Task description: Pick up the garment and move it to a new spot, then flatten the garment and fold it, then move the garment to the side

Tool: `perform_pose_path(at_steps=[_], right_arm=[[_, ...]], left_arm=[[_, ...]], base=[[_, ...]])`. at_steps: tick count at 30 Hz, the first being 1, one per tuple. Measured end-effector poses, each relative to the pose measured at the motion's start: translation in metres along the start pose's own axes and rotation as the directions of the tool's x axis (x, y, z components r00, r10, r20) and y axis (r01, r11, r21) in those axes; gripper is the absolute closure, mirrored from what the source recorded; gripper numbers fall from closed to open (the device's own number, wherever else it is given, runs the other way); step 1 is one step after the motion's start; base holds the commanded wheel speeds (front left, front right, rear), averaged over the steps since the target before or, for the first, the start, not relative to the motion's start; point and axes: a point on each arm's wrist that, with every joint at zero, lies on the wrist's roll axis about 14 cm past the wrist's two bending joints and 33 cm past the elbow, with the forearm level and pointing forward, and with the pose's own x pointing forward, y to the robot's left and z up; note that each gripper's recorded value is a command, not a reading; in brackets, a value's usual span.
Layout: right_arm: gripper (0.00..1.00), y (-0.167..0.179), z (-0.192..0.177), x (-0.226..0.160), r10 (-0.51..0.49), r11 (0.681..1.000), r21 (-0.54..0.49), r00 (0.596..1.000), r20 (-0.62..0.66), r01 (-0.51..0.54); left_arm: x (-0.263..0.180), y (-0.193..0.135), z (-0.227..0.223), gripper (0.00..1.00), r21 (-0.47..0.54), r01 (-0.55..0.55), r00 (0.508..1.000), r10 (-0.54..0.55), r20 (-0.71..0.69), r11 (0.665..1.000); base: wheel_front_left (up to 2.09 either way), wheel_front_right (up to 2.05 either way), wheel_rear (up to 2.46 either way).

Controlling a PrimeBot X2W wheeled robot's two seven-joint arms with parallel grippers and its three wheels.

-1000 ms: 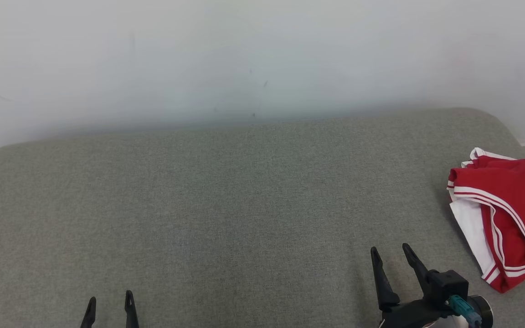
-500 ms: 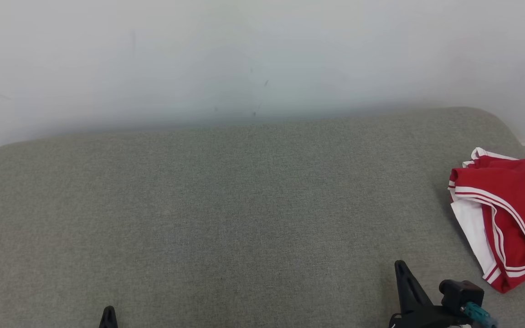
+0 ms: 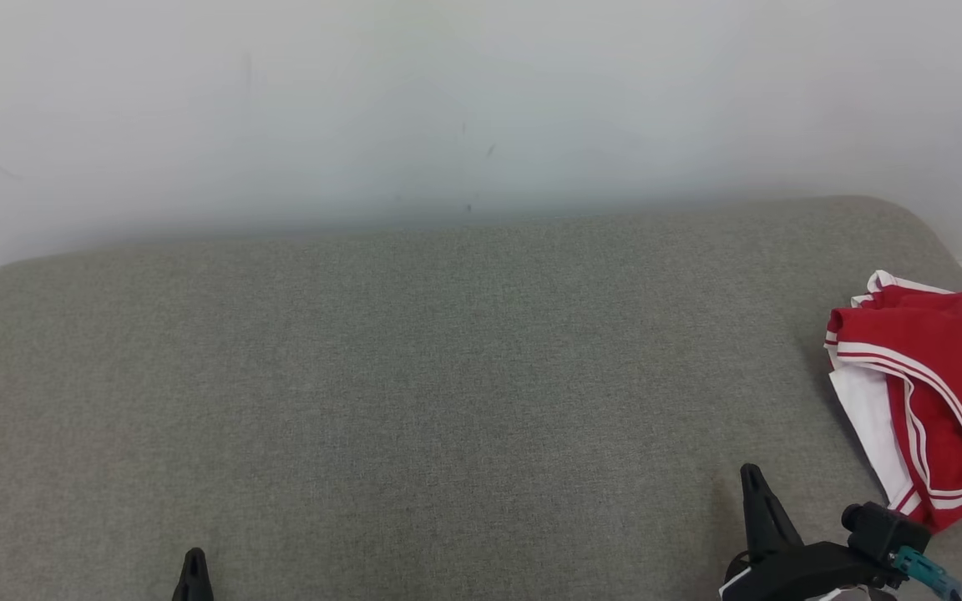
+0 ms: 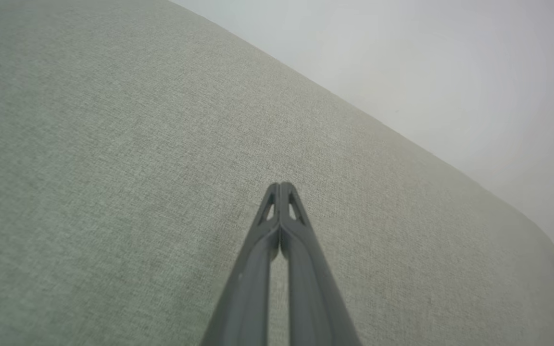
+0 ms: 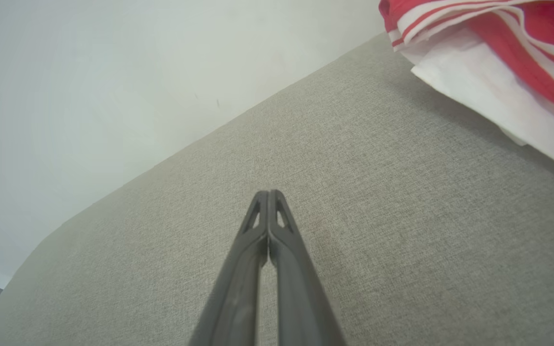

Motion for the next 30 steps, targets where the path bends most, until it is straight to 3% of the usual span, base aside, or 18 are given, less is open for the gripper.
perform_pose_path(at_steps=[14, 30], right_arm=[[1.00, -0.001, 0.010, 0.003, -0.018, 0.976, 0.216, 1.000, 0.017, 0.013], [1.00, 0.000, 0.019, 0.006, -0.019, 0.907, 0.422, 0.999, 0.030, 0.005]], left_arm=[[0.006, -0.002, 0.007, 1.00, -0.212, 0.001, 1.000, -0.003, -0.006, 0.977], [0.011, -0.007, 0.015, 1.00, -0.410, 0.020, 1.000, -0.024, -0.006, 0.912]], base=[[0.00, 0.00, 0.00], [0.00, 0.00, 0.00]])
